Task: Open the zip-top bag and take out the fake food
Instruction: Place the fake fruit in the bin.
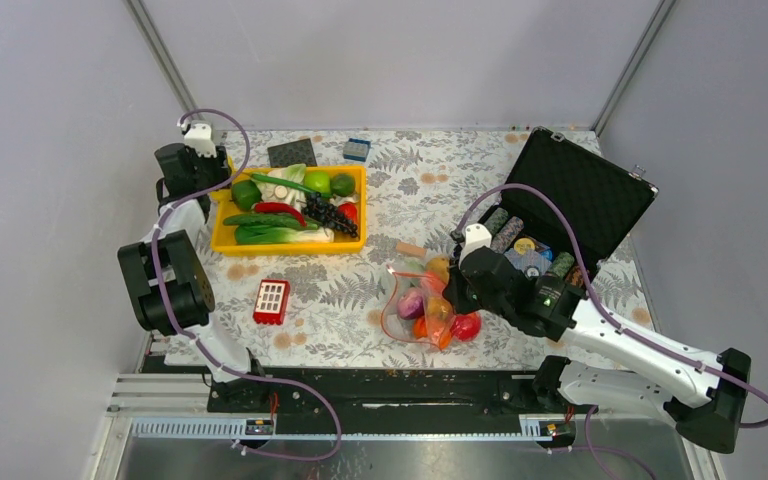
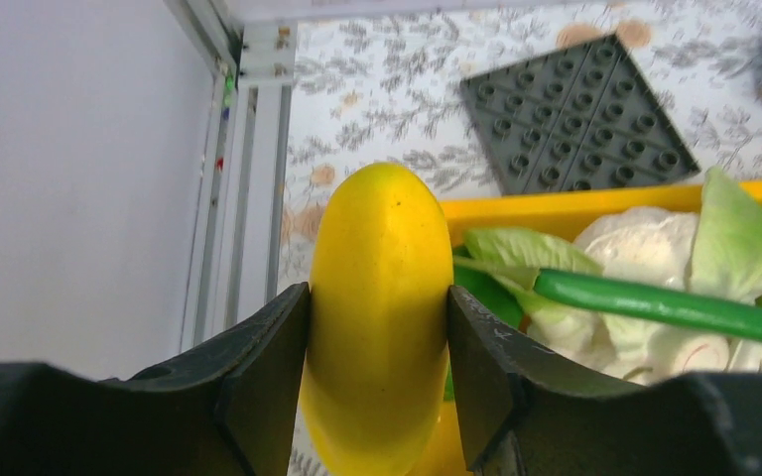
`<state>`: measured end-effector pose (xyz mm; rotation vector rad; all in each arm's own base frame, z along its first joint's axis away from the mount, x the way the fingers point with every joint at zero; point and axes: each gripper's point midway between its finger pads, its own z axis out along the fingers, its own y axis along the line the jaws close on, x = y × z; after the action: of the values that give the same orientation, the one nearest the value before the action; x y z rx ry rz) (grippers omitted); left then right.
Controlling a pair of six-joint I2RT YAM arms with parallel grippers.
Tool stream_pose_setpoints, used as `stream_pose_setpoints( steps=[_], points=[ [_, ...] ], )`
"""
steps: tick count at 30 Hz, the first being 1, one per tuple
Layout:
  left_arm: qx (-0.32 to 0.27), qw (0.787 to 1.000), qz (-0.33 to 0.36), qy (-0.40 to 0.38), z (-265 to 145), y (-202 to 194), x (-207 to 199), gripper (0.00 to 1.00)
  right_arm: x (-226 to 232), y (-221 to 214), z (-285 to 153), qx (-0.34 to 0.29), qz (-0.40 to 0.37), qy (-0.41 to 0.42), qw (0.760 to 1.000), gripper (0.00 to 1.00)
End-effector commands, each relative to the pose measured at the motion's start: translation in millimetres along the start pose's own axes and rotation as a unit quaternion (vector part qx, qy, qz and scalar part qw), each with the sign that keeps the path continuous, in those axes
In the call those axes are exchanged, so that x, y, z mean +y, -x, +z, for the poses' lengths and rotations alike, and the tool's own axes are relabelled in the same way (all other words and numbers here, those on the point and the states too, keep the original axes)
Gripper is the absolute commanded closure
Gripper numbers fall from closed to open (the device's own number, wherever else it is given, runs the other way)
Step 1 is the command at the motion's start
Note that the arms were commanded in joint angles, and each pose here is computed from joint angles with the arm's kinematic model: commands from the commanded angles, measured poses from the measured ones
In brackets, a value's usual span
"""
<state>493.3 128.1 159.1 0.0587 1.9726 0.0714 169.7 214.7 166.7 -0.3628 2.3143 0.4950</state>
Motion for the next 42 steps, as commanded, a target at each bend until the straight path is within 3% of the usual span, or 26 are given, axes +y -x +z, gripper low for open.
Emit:
stream_pose_setpoints(
  steps=[1, 14, 42],
  points=[
    [-0.105, 0.994, 0.014, -0.016, 5, 43, -2, 0.62, 1, -6, 0, 0.013, 0.013, 0.007, 1.0, 1.0],
    [-0.115, 0.992, -0.001, -0.048, 10, 23, -18, 0.62, 7, -1, 6, 0.02, 0.005, 0.006, 1.0, 1.0],
    [-0.021, 0.999, -0.025, -0.01, -15, -30, -17, 0.63, 6, -3, -7, -0.002, 0.019, 0.029, 0.999, 1.0]
  ],
)
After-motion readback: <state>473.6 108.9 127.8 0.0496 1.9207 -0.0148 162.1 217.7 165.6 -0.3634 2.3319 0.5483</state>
